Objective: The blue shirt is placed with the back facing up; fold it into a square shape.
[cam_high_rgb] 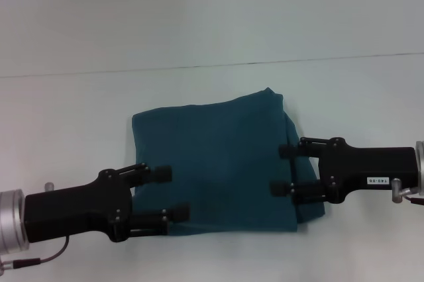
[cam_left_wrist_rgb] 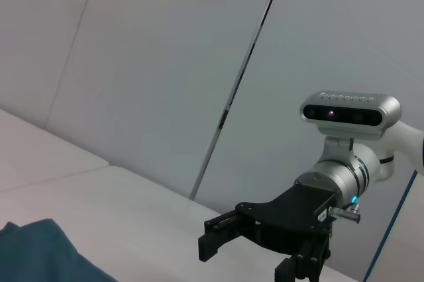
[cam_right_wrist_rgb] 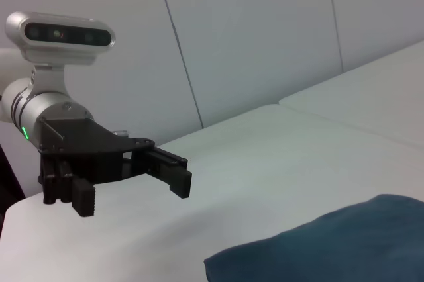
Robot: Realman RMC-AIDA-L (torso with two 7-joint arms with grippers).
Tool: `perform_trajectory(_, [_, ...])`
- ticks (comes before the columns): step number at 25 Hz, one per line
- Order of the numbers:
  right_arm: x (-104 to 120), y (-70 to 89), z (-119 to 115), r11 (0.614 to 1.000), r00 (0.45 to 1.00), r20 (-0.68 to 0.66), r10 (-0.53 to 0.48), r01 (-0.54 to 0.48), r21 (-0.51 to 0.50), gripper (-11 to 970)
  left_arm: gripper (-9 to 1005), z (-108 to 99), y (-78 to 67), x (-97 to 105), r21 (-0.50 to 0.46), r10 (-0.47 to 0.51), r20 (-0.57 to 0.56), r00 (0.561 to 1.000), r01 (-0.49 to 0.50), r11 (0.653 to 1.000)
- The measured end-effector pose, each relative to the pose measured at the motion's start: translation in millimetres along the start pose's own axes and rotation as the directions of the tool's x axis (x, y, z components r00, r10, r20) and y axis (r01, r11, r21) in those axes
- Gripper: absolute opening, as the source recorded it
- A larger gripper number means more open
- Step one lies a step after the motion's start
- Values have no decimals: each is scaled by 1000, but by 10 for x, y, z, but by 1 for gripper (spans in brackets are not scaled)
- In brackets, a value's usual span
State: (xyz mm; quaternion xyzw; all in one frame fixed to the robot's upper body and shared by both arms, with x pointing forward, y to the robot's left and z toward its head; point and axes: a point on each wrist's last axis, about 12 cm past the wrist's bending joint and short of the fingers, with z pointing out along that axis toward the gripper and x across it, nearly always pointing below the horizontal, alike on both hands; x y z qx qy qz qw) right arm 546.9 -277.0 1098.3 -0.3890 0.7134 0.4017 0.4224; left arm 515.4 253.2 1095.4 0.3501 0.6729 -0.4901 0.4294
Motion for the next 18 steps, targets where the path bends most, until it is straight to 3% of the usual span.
perform_trajectory(18, [8, -6, 47, 1000, 999, -46, 5, -6, -15, 912, 898, -10, -5, 49, -5, -19, -27, 999, 19, 1000])
